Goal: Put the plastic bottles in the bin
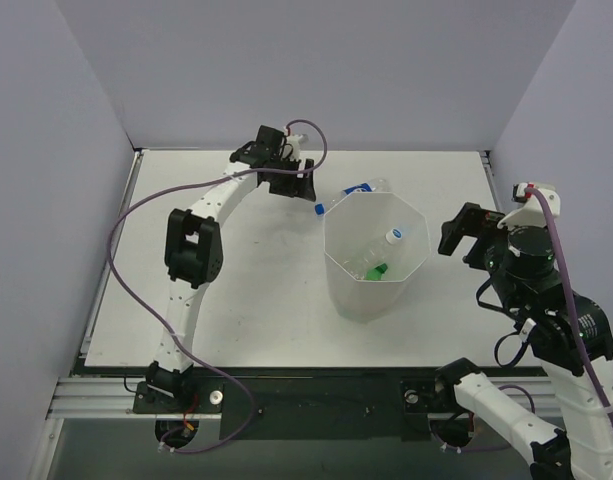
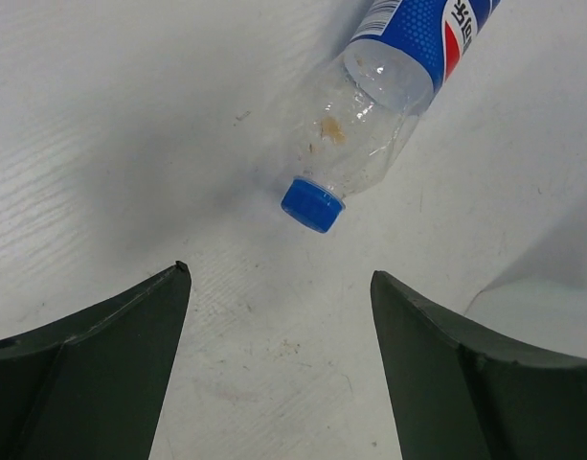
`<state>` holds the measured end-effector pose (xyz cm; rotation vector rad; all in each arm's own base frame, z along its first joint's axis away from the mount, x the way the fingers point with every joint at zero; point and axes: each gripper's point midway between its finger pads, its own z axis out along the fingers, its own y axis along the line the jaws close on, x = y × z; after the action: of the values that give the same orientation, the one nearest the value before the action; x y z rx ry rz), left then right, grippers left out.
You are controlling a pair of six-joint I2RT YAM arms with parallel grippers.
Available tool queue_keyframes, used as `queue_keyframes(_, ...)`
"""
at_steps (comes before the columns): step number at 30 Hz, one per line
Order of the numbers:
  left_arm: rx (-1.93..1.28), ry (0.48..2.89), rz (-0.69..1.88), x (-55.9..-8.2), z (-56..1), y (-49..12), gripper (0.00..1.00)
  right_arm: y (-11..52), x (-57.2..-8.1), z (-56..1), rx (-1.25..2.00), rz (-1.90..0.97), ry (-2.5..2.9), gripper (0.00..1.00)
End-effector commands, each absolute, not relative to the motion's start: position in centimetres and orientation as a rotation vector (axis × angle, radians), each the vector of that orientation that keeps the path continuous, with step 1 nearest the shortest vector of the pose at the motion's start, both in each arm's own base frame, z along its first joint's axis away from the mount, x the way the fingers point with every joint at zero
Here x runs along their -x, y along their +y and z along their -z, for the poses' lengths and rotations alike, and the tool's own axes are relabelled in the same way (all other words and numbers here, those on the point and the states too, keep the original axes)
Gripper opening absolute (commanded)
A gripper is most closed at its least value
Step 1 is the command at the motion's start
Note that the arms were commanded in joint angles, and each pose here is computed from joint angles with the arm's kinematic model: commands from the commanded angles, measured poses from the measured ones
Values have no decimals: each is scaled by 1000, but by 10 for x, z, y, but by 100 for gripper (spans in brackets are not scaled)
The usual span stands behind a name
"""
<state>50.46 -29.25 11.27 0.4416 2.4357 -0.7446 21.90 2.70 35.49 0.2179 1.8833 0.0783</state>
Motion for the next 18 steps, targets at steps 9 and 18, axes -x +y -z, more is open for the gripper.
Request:
queue_keyframes(9, -849, 2299, 834, -495, -100, -326, 87, 28, -234, -364, -233, -32, 1918, 100)
queue_keyframes(18, -822, 2279, 835, -519, -75, -338, 87, 29, -237, -362, -227, -15, 1937, 100)
